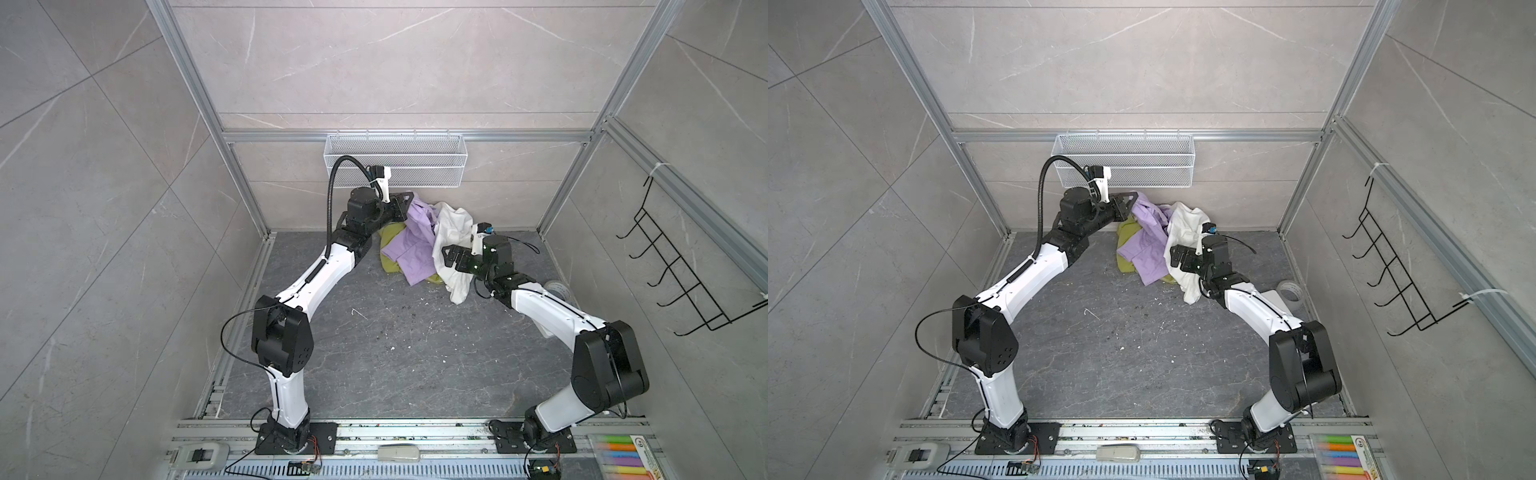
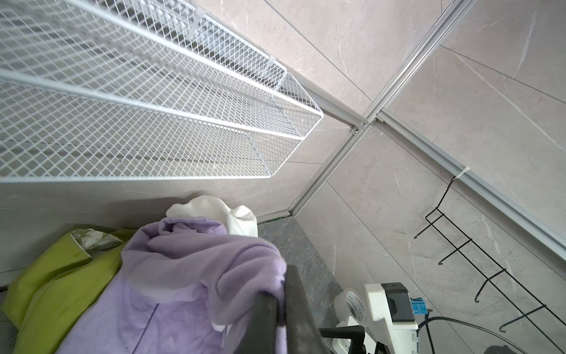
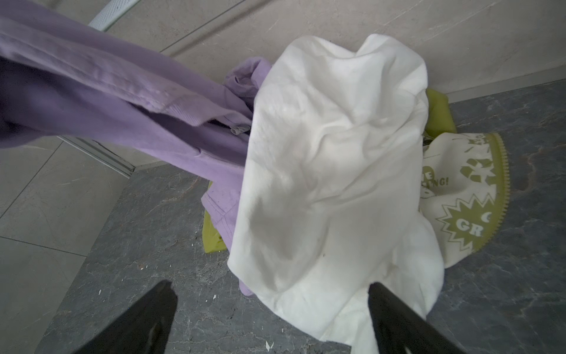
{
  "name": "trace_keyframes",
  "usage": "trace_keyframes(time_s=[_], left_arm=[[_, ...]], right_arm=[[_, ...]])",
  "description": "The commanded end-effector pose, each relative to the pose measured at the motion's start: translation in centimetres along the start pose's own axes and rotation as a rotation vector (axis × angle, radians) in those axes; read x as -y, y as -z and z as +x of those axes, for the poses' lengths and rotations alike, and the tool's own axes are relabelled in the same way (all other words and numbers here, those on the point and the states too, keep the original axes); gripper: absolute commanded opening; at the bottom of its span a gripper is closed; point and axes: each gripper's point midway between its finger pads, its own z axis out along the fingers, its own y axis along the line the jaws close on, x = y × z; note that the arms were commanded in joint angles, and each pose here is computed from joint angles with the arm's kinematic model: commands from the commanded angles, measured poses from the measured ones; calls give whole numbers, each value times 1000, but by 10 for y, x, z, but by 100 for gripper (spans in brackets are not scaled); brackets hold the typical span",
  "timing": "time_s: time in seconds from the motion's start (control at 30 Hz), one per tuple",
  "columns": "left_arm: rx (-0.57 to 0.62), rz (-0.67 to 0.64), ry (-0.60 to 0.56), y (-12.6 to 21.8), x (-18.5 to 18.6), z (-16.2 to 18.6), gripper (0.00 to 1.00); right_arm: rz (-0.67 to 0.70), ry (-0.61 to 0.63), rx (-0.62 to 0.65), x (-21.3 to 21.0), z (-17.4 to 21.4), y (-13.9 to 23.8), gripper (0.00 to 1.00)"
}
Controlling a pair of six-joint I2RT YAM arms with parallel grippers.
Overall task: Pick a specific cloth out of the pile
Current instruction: 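Lift the lavender shirt up out of the pile with the left gripper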
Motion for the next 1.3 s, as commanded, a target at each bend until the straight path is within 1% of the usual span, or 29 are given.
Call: trace_keyframes(time_s=[0.0, 0.47, 0.67, 1.0, 1.1, 1.27], left_arm=[[154, 45, -99, 32, 39, -57, 0], [235, -21, -117, 63, 35, -78, 0], [285, -45, -135, 87, 42, -91, 0], [293, -110, -136, 116, 34, -82, 0], [310, -119, -125, 128, 34, -89, 0], [323, -129, -160, 145, 45, -103, 0]], right_arm=[[-11, 10, 15, -6, -6, 8, 100], [1, 15, 12, -4, -3, 10, 100], [-4, 22, 6, -5, -2, 11, 100], [-39, 48, -14, -20, 2, 7, 100], [-47, 61, -13, -24, 2, 7, 100], [-97, 105, 10, -37, -2, 6, 99]])
